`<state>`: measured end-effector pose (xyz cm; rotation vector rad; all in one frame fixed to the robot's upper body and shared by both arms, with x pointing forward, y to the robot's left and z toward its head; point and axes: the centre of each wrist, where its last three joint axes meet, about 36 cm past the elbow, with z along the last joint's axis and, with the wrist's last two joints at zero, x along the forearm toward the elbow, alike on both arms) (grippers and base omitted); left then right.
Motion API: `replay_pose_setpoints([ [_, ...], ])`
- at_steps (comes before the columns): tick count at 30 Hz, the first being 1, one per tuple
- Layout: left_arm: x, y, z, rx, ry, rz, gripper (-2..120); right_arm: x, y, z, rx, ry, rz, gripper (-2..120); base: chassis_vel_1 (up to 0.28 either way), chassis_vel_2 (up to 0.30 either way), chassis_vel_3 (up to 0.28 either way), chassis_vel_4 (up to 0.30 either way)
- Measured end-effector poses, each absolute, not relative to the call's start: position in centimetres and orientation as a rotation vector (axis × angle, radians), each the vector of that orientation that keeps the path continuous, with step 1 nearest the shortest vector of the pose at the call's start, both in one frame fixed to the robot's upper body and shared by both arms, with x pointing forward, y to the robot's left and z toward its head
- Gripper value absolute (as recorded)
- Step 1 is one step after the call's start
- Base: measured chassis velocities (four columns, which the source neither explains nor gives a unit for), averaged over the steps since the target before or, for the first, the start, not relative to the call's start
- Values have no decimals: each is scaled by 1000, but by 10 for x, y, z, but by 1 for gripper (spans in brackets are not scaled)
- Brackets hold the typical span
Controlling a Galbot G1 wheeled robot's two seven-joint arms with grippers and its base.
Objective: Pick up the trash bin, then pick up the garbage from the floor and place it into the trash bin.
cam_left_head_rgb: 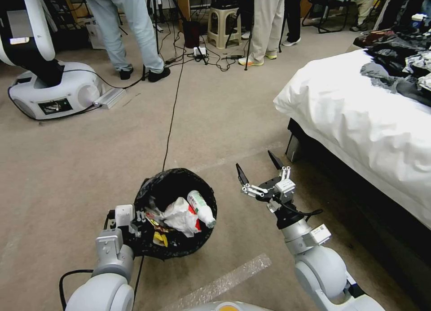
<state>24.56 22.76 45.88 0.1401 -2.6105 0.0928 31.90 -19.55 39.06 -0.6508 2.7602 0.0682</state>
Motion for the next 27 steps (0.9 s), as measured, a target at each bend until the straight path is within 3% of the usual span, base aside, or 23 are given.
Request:
replay_pose_setpoints([
  [12, 255, 234, 455, -12, -2473, 301, 1, 318, -198, 392, -636, 2755, 72, 100, 0, 0, 0, 0],
  [27, 270, 235, 428, -36, -2424, 335, 1, 313, -207, 396, -629, 2738, 50, 100, 0, 0, 0, 0],
])
